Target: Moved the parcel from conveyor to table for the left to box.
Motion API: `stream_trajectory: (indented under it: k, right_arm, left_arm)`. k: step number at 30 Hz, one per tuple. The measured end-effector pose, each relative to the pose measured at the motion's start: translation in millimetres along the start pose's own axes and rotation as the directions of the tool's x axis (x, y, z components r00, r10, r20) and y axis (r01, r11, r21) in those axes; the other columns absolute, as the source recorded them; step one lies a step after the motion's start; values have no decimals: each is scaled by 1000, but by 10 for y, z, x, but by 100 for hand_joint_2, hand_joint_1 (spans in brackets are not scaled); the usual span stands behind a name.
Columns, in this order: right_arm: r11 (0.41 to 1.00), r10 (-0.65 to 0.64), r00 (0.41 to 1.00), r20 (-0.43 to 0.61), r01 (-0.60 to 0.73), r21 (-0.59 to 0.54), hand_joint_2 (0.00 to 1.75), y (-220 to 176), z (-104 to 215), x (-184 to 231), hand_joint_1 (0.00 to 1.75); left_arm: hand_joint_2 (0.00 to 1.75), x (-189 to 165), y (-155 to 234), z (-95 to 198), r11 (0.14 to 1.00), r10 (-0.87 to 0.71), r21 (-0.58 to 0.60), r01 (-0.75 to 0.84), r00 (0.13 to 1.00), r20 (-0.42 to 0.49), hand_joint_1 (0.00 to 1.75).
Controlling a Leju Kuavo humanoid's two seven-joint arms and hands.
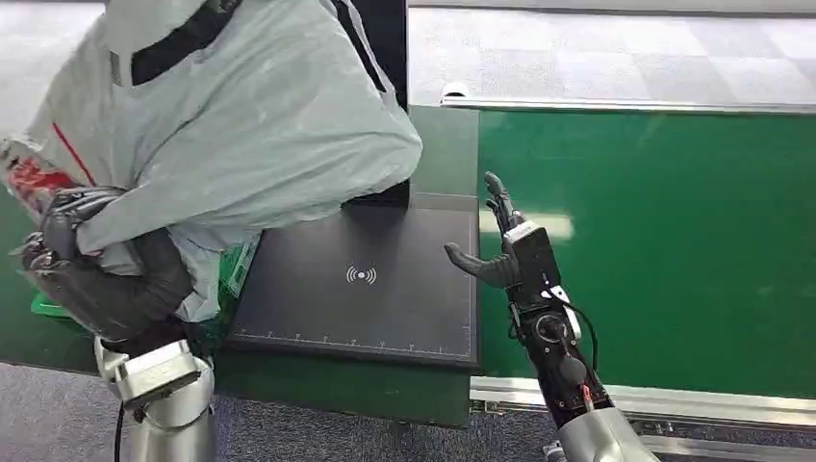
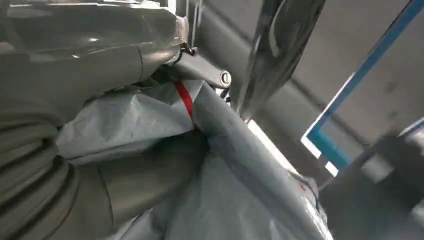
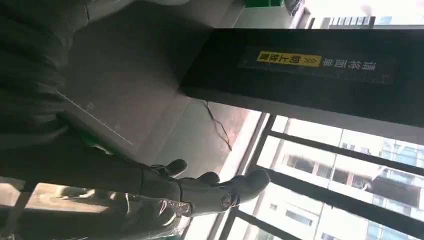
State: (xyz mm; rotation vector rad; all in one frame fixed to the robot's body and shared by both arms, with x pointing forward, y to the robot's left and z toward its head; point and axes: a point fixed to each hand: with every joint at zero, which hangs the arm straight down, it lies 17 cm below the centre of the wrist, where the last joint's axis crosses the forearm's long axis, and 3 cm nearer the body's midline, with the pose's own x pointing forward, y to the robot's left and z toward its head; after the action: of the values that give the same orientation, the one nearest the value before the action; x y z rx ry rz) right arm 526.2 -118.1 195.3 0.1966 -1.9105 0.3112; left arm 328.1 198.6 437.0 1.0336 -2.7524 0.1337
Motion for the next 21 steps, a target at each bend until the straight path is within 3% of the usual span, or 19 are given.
stream_trajectory:
  k: [3, 7, 21]
  right_arm:
    - [1000, -1, 1000, -1, 1, 5, 175, 21, 3, 2, 0]
    - [1000, -1, 1000, 4, 1, 11, 175, 45, -2, 23, 0]
    - [1000, -1, 1000, 10, 1, 13, 175, 53, -8, 44, 0]
  left_arm:
    - [175, 217, 273, -242, 996, -40, 76, 34, 996, 84, 175]
    - [175, 345, 494, -381, 989, -63, 138, 45, 990, 125, 175]
    - [175, 457, 690, -484, 980, -81, 192, 50, 984, 157, 175]
